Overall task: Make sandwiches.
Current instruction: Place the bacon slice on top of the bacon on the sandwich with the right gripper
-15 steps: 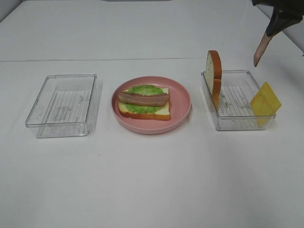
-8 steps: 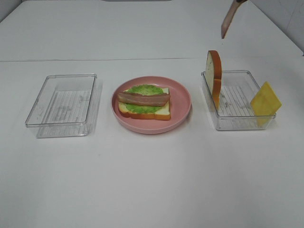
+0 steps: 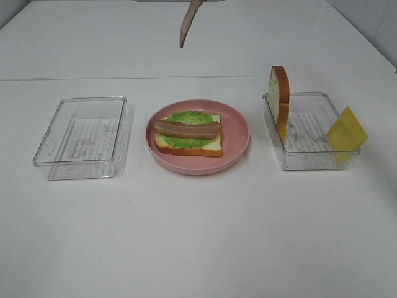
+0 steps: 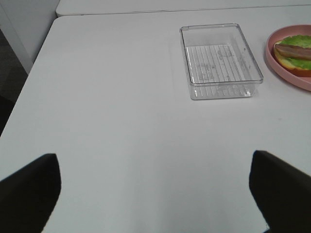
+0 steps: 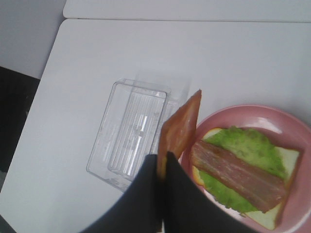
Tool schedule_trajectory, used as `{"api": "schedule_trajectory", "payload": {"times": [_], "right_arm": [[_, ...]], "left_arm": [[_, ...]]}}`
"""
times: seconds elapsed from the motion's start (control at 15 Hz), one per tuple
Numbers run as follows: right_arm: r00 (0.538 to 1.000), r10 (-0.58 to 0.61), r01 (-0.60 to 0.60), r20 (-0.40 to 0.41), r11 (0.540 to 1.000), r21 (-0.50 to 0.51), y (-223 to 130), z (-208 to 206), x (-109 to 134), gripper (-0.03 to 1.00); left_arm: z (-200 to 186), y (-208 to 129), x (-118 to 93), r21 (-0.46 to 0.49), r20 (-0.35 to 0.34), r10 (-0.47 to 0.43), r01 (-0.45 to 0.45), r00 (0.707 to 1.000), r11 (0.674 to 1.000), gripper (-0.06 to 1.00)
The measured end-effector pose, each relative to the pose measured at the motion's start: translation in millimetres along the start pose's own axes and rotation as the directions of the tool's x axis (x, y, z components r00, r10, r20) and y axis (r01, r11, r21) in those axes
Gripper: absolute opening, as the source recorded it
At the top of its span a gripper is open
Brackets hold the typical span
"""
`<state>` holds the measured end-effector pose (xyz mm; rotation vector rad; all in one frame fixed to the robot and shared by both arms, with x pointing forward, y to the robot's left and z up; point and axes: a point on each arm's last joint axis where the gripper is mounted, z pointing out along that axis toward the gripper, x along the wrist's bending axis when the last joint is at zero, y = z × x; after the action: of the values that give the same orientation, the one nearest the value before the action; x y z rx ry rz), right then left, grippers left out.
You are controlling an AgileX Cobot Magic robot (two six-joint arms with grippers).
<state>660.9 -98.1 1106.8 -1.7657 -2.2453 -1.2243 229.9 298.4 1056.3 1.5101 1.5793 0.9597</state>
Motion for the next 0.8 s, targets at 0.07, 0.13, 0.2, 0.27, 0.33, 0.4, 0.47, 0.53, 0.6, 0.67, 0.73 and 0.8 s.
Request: {"api": "schedule_trajectory", "payload": {"times": [0.07,0.13,0.2,0.27,0.33,0.4,0.47,0.53,0.6,0.67,0.73,0.8], "right_arm": [[1.000,0.012,-0.011,-0.020,0.999,0.041,-7.0,20.2,2.8,0.02],[0.999,0.024,-0.022,-0.027,0.998,0.055,-9.1,27.7,1.3,0.02],[0.998,0.050,-0.046,-0.040,0.996,0.082,-13.2,41.3,-2.3,0.02],[0.997,0.066,-0.061,-0.048,0.993,0.099,-15.8,49.4,-4.5,0.02],[0.991,0.118,-0.109,-0.056,0.983,0.147,-24.2,75.1,-15.5,0.02],[0.989,0.134,-0.123,-0.061,0.980,0.158,-26.4,81.4,-18.0,0.02],[0.984,0.163,-0.149,-0.067,0.972,0.180,-31.0,93.5,-23.1,0.02],[0.980,0.188,-0.171,-0.068,0.965,0.200,-35.9,105.5,-28.6,0.02],[0.974,0.217,-0.198,-0.064,0.955,0.220,-43.1,123.2,-37.7,0.02],[0.972,0.230,-0.210,-0.058,0.949,0.236,-47.8,131.9,-42.6,0.02],[0.971,0.235,-0.215,-0.054,0.946,0.244,-50.0,135.9,-45.0,0.02],[0.969,0.242,-0.222,-0.048,0.941,0.254,-53.2,141.4,-48.2,0.02]], "left_arm": [[0.0,0.0,0.0,0.000,0.000,0.000,0.000,1.000,1.000,0.97],[0.0,0.0,0.0,0.000,0.000,0.000,0.000,1.000,1.000,0.97],[0.0,0.0,0.0,0.000,0.000,0.000,0.000,1.000,1.000,0.97],[0.0,0.0,0.0,0.000,0.000,0.000,0.000,1.000,1.000,0.97],[0.0,0.0,0.0,0.000,0.000,0.000,0.000,1.000,1.000,0.97],[0.0,0.0,0.0,0.000,0.000,0.000,0.000,1.000,1.000,0.97],[0.0,0.0,0.0,0.000,0.000,0.000,0.000,1.000,1.000,0.97],[0.0,0.0,0.0,0.000,0.000,0.000,0.000,1.000,1.000,0.97],[0.0,0.0,0.0,0.000,0.000,0.000,0.000,1.000,1.000,0.97],[0.0,0.0,0.0,0.000,0.000,0.000,0.000,1.000,1.000,0.97],[0.0,0.0,0.0,0.000,0.000,0.000,0.000,1.000,1.000,0.97],[0.0,0.0,0.0,0.000,0.000,0.000,0.000,1.000,1.000,0.97]]}}
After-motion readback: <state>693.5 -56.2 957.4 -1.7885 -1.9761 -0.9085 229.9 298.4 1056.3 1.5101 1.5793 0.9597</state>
